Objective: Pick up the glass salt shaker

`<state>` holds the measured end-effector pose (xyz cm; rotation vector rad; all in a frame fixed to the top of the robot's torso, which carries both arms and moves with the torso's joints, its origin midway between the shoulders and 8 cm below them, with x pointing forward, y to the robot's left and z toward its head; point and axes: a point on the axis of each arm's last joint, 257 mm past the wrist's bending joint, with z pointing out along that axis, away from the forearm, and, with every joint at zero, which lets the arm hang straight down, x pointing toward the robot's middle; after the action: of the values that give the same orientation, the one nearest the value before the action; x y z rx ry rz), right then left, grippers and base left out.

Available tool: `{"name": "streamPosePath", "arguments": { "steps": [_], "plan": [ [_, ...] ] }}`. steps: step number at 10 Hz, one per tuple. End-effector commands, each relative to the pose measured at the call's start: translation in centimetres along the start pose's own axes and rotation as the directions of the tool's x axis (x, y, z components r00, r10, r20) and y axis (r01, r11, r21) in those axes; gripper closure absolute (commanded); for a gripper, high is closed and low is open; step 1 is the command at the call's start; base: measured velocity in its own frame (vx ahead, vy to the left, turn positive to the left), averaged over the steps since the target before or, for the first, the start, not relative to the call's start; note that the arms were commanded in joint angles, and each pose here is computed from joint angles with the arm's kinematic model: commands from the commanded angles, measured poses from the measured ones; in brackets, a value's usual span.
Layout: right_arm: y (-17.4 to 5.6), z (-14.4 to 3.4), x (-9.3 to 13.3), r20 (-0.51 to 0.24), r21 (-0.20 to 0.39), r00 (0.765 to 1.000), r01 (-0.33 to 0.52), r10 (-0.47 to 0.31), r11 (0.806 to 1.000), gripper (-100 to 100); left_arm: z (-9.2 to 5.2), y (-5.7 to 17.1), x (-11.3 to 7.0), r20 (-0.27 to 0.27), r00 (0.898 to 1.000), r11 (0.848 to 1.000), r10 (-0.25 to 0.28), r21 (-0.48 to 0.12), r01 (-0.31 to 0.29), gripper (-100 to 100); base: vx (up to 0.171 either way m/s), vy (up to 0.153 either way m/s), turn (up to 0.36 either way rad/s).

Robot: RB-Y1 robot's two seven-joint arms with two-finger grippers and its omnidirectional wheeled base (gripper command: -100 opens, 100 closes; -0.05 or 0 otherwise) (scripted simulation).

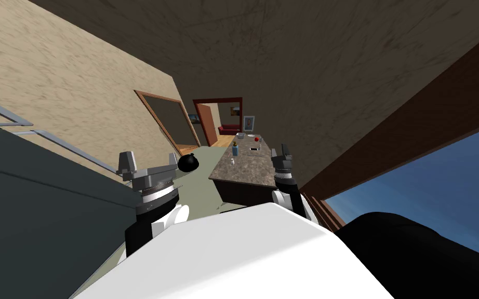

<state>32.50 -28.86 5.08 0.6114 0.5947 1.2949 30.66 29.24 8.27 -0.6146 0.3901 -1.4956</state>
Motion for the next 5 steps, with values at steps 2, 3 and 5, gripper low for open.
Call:
{"name": "streamPosePath", "arguments": {
  "steps": [2, 3, 5],
  "plan": [
    [-0.29, 0.26, 0.18, -0.010, -0.010, 0.998, -0.064, 0.064, 0.998, -100, 0.00, 0.00, 0.00, 0.000, 1.000, 1.000, 0.000, 0.000, 0.000, 0, -0.083, 0.008, 0.062],
    [-0.51, 0.38, 0.28, -0.014, -0.012, 0.996, -0.092, 0.091, 0.996, -100, 0.00, 0.00, 0.00, 0.000, 1.000, 1.000, 0.000, 0.000, 0.000, 0, -0.089, 0.012, 0.077],
    [-0.82, 0.52, 0.19, -0.010, -0.014, 0.991, -0.135, 0.134, 0.991, -100, 0.00, 0.00, 0.00, 0.000, 1.000, 1.000, 0.000, 0.000, 0.000, 0, -0.057, 0.008, 0.069]
  ]
}}
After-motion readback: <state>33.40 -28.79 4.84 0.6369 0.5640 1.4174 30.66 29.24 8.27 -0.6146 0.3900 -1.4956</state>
